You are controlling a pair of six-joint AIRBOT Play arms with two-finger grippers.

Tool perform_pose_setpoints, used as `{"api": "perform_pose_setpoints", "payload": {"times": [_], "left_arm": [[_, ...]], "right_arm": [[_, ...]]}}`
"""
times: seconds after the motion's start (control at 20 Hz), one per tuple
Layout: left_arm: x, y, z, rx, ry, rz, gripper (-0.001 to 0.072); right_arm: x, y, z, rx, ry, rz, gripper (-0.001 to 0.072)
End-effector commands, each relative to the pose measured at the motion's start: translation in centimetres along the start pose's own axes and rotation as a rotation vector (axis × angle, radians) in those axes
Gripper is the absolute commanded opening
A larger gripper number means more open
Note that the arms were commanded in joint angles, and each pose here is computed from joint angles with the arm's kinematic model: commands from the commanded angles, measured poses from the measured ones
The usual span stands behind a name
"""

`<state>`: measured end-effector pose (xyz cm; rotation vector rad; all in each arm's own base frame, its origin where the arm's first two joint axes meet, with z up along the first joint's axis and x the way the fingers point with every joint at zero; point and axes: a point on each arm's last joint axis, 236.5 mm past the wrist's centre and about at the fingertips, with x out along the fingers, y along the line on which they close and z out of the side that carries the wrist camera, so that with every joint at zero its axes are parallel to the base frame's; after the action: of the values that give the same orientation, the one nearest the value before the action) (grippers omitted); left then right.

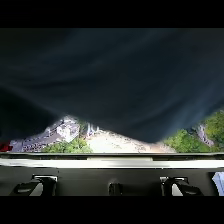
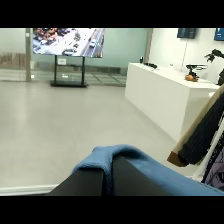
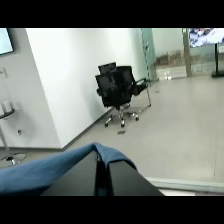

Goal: Fold the clothes and pants, and hang the long-sleeved shirts on hangers.

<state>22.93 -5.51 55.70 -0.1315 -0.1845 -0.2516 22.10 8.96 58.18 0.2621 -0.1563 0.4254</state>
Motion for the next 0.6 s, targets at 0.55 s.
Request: {"api": "perform_pose_setpoints", "payload": {"times": [0.55], "left_arm": [[21.3,7.1,-50.7,-0.251,1.174,-0.081,0.0023]], "right_arm": [[17.0,-27.1,-44.6,0.627,1.014,-0.281,0.0030]]}}
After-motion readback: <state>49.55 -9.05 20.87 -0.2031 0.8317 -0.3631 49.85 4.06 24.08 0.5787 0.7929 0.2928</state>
